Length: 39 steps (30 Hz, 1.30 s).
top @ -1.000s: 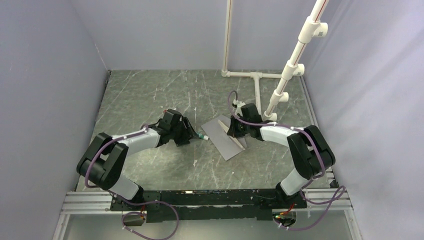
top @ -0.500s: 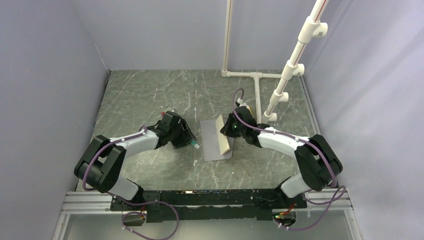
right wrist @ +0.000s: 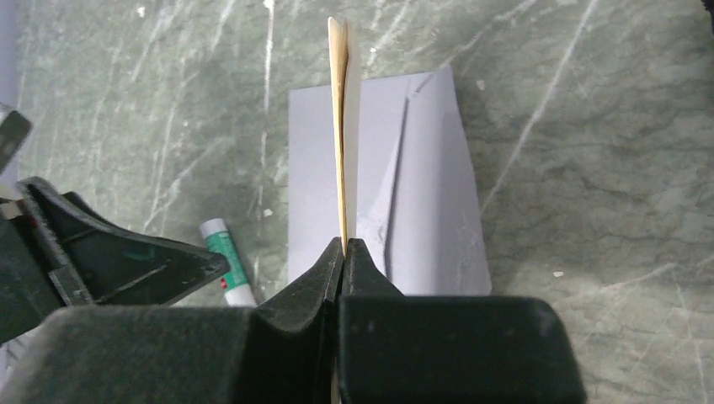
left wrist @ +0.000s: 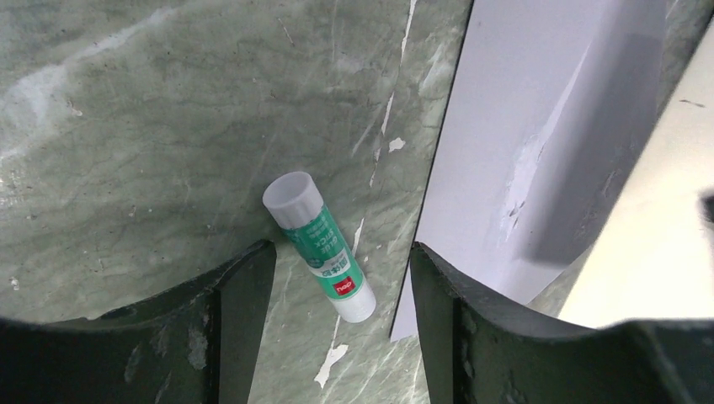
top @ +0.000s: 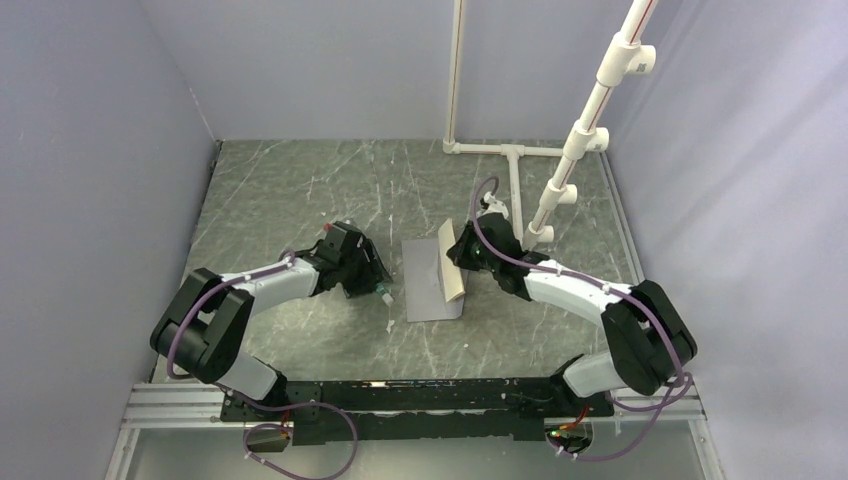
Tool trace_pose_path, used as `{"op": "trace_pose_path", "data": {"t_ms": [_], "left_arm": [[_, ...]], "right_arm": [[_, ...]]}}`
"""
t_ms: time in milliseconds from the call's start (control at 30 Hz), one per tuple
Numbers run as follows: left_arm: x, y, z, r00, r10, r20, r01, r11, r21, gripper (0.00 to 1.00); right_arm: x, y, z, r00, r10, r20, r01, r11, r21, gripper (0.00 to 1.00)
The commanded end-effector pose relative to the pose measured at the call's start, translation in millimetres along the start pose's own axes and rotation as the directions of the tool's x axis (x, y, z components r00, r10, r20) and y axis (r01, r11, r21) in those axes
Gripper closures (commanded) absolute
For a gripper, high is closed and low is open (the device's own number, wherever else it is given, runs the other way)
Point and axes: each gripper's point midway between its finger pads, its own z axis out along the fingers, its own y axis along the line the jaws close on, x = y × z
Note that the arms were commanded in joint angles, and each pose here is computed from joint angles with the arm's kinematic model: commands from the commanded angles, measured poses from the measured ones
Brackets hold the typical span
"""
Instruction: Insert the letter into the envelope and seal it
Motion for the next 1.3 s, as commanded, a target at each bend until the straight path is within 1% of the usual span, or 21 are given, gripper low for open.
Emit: {"op": "trace_pose_path", "data": {"t_ms": [0,100,167,200,300,400,533,600,700,767,900,967,1033,1167,1267], "left_arm": [[-4,0,-2,1.000,0.013,0.005,-0.013,0.999,-0.030,0.35],[-7,-2,-9,1.000,0.017,0.019,-0.017,0.999,-0.027,0.33],[-10,-11,-15,0.999,0.048,0.025,-0.048,0.999,0.004,0.32],[-13,-19,-19,0.996,0.089,0.022,-0.090,0.995,0.033,0.32],[-21,-36,-29,0.985,0.174,0.017,-0.174,0.983,0.065,0.31],[-30,-50,-36,0.975,0.221,0.021,-0.222,0.972,0.082,0.31],[-38,-72,-33,0.967,0.254,0.024,-0.255,0.957,0.142,0.32],[-38,-80,-23,0.963,0.268,-0.009,-0.263,0.950,0.167,0.33],[-34,-76,-2,0.967,0.240,-0.082,-0.229,0.966,0.124,0.35],[-34,-72,8,0.973,0.208,-0.097,-0.199,0.975,0.096,0.35],[-32,-72,24,0.979,0.169,-0.112,-0.159,0.983,0.093,0.35],[-31,-68,32,0.979,0.153,-0.132,-0.147,0.988,0.052,0.36],[-25,-63,39,0.977,0.147,-0.156,-0.147,0.989,0.011,0.38],[-9,-56,48,0.970,0.122,-0.211,-0.129,0.991,-0.021,0.42],[-1,-54,49,0.968,0.114,-0.225,-0.125,0.992,-0.035,0.48]], "right_arm": [[-2,-8,8,0.999,-0.008,0.049,0.009,1.000,-0.011,1.00],[-2,-12,9,0.998,-0.013,0.063,0.014,1.000,-0.015,1.00],[-5,-15,9,0.997,-0.021,0.074,0.023,0.999,-0.023,1.00],[-5,-19,10,0.997,-0.021,0.075,0.023,0.999,-0.023,1.00],[-4,-28,10,0.997,-0.016,0.082,0.020,0.999,-0.042,1.00],[3,-31,12,0.998,-0.021,0.058,0.025,0.997,-0.067,1.00],[11,-31,14,0.999,-0.008,0.044,0.012,0.995,-0.103,1.00],[14,-29,14,0.999,0.000,0.053,0.007,0.990,-0.141,1.00],[17,-32,16,0.999,0.020,0.050,-0.012,0.988,-0.153,1.00],[18,-35,18,0.998,0.028,0.054,-0.019,0.989,-0.150,1.00],[17,-43,20,0.996,0.064,0.061,-0.057,0.992,-0.116,1.00],[13,-43,21,0.995,0.075,0.071,-0.067,0.992,-0.111,1.00],[13,-43,22,0.995,0.071,0.071,-0.063,0.992,-0.111,1.00],[19,-47,24,0.995,0.079,0.056,-0.073,0.992,-0.101,1.00],[27,-51,26,0.993,0.110,0.034,-0.106,0.990,-0.091,1.00]]}}
